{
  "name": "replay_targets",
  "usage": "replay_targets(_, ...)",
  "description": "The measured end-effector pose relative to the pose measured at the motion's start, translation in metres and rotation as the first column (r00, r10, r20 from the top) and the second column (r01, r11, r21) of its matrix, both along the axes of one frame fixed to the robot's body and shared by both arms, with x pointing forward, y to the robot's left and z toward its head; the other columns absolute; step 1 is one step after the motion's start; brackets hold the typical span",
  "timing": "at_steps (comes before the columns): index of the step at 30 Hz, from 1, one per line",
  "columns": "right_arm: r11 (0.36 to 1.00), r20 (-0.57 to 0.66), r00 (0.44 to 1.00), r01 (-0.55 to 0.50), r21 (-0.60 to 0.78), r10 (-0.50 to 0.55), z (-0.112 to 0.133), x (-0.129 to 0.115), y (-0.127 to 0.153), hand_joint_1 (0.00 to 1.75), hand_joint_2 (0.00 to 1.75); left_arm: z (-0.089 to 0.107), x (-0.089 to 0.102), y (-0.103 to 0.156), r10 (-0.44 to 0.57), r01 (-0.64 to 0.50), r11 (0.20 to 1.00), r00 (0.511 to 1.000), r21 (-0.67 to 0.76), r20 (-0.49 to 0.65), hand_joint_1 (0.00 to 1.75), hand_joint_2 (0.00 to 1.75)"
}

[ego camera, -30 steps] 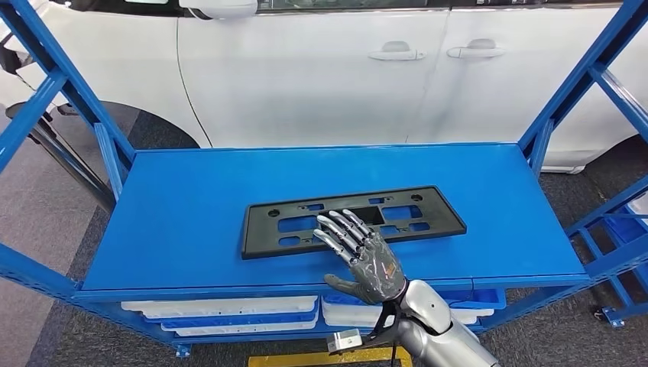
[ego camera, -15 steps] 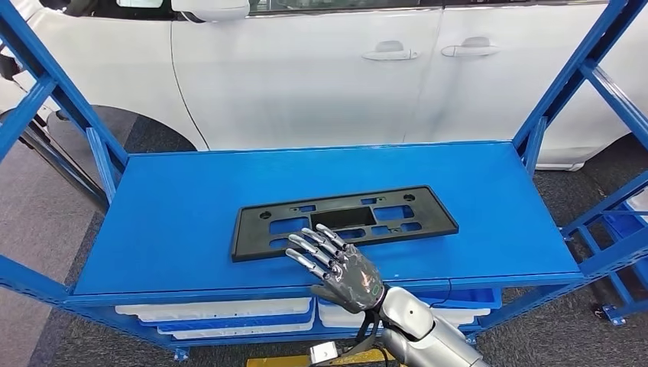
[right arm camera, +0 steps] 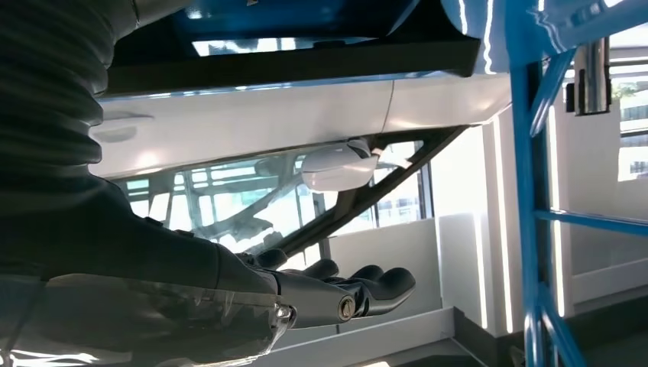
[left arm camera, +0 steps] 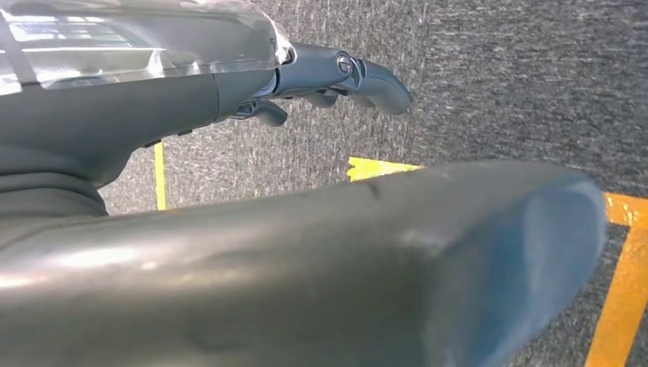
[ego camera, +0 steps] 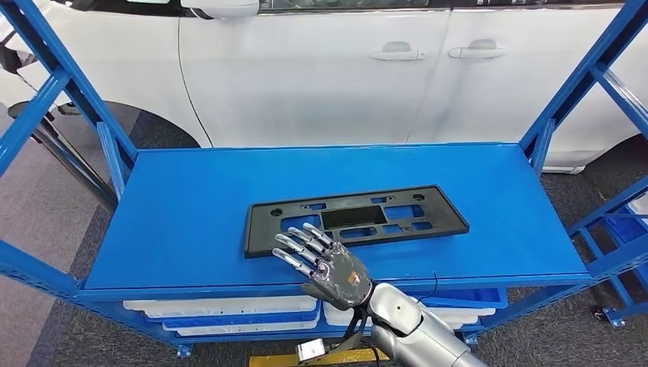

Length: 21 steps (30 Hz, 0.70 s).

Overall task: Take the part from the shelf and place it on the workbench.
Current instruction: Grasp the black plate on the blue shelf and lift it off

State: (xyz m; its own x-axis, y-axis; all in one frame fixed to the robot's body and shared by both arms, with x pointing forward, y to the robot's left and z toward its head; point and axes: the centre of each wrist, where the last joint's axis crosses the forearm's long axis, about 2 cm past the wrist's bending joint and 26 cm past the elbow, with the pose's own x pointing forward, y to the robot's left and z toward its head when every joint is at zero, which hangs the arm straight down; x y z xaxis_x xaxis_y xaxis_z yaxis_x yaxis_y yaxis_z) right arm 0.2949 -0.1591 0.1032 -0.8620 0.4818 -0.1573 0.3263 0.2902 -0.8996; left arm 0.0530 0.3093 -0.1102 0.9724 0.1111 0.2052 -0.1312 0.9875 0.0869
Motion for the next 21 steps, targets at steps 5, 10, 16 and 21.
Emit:
replay_targets(5, 1.000, 0.000, 1.000, -0.002, 0.003, 0.002, 0.001, 0.001, 0.003, 0.00, 1.75, 0.000, 0.000, 0.000, -0.001, 0.001, 1.000, 1.000, -0.002, 0.000, 0.00, 0.00)
replay_targets(10, 1.000, -0.006, 1.000, -0.002, 0.004, 0.002, 0.000, 0.001, 0.007, 0.00, 1.75, 0.000, -0.001, 0.000, -0.001, 0.001, 1.000, 1.000, -0.001, -0.002, 0.00, 0.00)
replay_targets(16, 1.000, -0.001, 1.000, 0.019, 0.017, -0.019, 0.009, 0.013, 0.021, 0.00, 1.75, 0.000, 0.001, 0.000, -0.005, 0.005, 1.000, 1.000, 0.002, -0.003, 0.00, 0.00)
replay_targets(21, 0.998, 0.036, 0.998, 0.056, -0.039, -0.055, 0.016, 0.029, 0.033, 0.00, 1.75, 0.000, 0.002, -0.001, -0.016, 0.016, 1.000, 1.000, 0.000, -0.004, 0.00, 0.00)
